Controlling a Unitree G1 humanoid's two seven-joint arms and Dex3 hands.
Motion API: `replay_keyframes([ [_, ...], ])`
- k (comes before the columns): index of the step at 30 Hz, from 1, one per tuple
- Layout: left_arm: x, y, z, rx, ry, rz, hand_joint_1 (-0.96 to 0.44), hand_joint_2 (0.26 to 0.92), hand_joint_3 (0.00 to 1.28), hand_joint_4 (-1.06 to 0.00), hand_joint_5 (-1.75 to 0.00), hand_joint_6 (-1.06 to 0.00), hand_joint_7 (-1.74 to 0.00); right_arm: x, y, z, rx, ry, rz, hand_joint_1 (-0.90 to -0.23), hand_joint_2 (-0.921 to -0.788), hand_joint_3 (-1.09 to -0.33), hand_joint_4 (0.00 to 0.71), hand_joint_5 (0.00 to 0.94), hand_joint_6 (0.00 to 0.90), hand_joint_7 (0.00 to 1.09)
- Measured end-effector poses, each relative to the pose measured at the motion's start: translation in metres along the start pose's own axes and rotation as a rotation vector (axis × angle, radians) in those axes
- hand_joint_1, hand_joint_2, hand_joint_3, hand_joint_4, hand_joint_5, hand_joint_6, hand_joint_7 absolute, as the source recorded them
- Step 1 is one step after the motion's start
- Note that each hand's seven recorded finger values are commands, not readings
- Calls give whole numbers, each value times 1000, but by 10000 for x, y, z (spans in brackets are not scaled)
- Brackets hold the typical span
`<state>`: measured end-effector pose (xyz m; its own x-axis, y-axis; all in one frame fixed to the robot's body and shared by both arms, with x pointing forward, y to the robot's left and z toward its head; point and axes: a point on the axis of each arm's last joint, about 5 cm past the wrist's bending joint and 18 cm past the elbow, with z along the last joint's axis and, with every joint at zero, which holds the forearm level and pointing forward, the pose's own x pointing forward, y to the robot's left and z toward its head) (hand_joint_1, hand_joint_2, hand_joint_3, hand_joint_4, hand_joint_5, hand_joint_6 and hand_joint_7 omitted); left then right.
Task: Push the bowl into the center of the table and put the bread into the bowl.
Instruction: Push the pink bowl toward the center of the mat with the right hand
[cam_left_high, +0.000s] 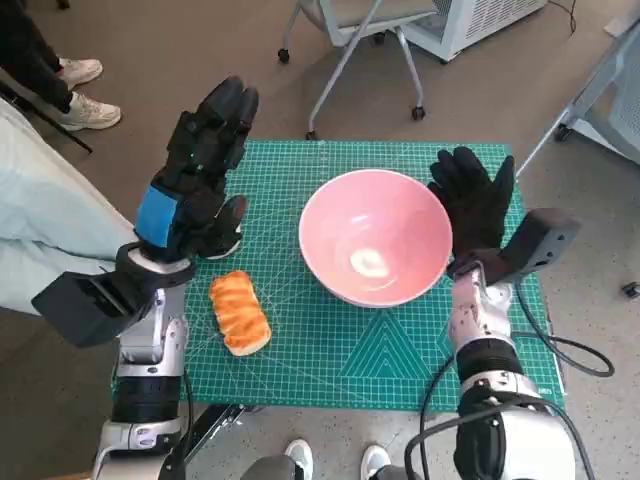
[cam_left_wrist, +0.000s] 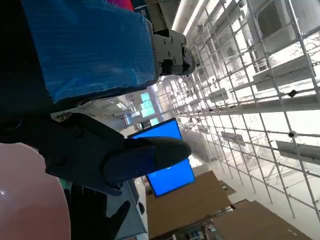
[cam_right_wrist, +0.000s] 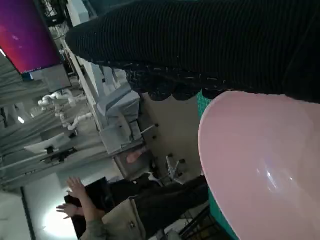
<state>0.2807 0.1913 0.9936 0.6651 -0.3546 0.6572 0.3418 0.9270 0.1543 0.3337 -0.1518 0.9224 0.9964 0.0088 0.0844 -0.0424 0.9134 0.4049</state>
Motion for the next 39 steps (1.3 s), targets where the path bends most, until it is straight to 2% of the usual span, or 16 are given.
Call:
replay_keyframes([
  [6, -10, -2, -5, 0, 5, 1, -637, 921, 583, -86, -7, 1, -365, 22, 56, 6, -8, 7, 22, -597, -921, -781, 93, 7, 152, 196],
  [18, -5, -8, -6, -1, 11, 0, -642, 921, 584, -87, -6, 1, -369, 63, 182, 11, 10, 19, 50, -582, -921, -791, 100, 6, 170, 203],
  [28, -9, -16, -3, -2, 12, -3, -643, 921, 586, -87, -5, 1, -369, 69, 171, 27, 7, 14, 51, -577, -921, -797, 105, 6, 171, 203],
  [31, -13, -19, -6, -3, 15, -3, -644, 921, 585, -86, -4, 1, -368, 79, 131, 73, 0, -9, 65, -575, -921, -808, 89, 2, 157, 196],
  [34, -15, -22, -9, -4, 16, -4, -644, 921, 585, -84, -3, 1, -368, 99, 68, 169, -16, -70, 80, -573, -921, -818, 74, 0, 145, 191],
  [39, -16, -22, -10, -5, 18, -2, -643, 921, 586, -81, -1, 1, -368, 125, 15, 336, -54, -202, 111, -580, -921, -819, 103, 17, 140, 193],
])
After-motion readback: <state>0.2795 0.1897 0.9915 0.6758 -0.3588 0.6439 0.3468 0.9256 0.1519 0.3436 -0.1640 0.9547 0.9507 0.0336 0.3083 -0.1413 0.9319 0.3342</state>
